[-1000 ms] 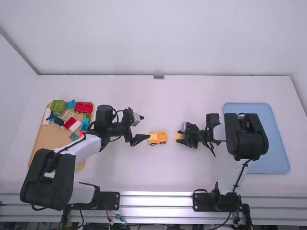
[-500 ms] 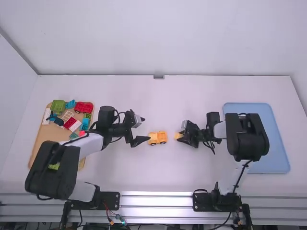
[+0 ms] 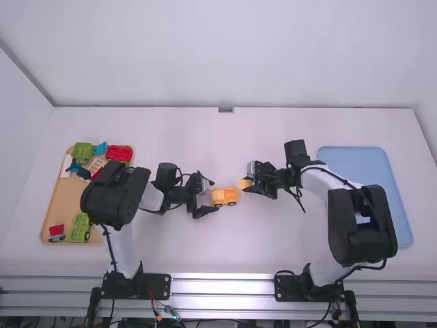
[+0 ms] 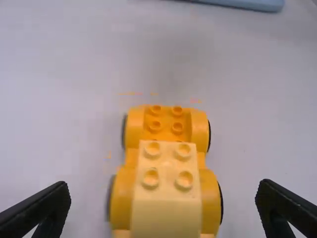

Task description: Assemble lego blocks to make yellow taxi

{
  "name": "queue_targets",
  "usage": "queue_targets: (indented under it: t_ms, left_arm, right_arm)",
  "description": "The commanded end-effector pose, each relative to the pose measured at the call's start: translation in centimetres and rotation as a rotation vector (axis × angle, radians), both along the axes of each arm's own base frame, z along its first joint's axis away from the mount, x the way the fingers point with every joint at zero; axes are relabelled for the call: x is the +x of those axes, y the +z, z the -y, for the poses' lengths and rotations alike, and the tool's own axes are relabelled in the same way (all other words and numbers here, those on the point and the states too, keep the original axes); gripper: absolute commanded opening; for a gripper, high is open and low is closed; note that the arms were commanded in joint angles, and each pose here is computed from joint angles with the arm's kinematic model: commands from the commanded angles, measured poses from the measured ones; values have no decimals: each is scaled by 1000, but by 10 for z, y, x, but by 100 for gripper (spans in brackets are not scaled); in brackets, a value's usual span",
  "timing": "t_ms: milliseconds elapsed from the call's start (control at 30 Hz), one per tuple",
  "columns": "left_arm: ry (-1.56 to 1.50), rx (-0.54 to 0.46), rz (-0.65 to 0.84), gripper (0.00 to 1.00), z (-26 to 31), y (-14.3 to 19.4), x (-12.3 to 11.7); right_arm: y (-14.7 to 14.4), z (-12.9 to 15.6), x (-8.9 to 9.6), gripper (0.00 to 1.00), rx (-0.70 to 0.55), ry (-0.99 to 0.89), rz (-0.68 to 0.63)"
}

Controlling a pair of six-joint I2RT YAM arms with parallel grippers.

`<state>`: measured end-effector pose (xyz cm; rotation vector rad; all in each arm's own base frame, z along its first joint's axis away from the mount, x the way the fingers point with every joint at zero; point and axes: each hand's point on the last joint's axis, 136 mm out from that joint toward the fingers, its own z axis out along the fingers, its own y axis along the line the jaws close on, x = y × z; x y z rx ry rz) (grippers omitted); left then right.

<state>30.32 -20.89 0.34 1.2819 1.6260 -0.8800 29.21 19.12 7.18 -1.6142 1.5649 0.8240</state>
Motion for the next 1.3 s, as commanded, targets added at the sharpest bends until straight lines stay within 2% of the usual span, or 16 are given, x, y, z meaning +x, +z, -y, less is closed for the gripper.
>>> queue_targets:
  t_ms: [0,233,300,333,367,400,467,500,567,633,800,900,1133,1267]
  left_arm:
    - [6,49,-2,100,9,-13,4]
    - [-17,131,-17,100,24,-30,8]
    - [-17,135,-21,96,25,-32,9]
    - [-17,137,-19,83,24,-34,10]
    - [-24,142,-16,75,24,-36,8]
    - [-27,143,-14,73,24,-36,8]
    - [-58,144,9,57,25,-37,1]
    - [-66,146,21,53,24,-38,0]
    - [-67,150,29,51,22,-39,0]
    - [-75,156,43,44,20,-40,-2]
    - [-93,164,48,38,21,-42,-6]
    - [-157,147,68,31,23,-41,-17]
    - [-154,147,44,32,23,-42,-19]
    - [-154,146,46,32,23,-42,-19]
  right_arm:
    - [7,-7,0,9,12,11,13]
    - [6,-12,-3,8,9,20,0]
    - [6,-12,-4,8,9,22,-1]
    - [5,-12,-5,8,8,22,-5]
    - [5,-12,-6,8,8,22,-8]
    - [5,-11,-6,8,8,21,-9]
    - [2,-11,-8,7,7,20,-15]
    - [0,-11,-10,6,9,22,-19]
    - [-5,-11,-12,5,9,22,-23]
    - [-11,-15,-18,5,29,32,-31]
    - [-27,-25,-26,6,59,43,-51]
    - [-36,-33,-28,6,63,48,-68]
    - [-60,-39,-36,2,39,109,-72]
    - [-62,-36,-37,2,39,109,-67]
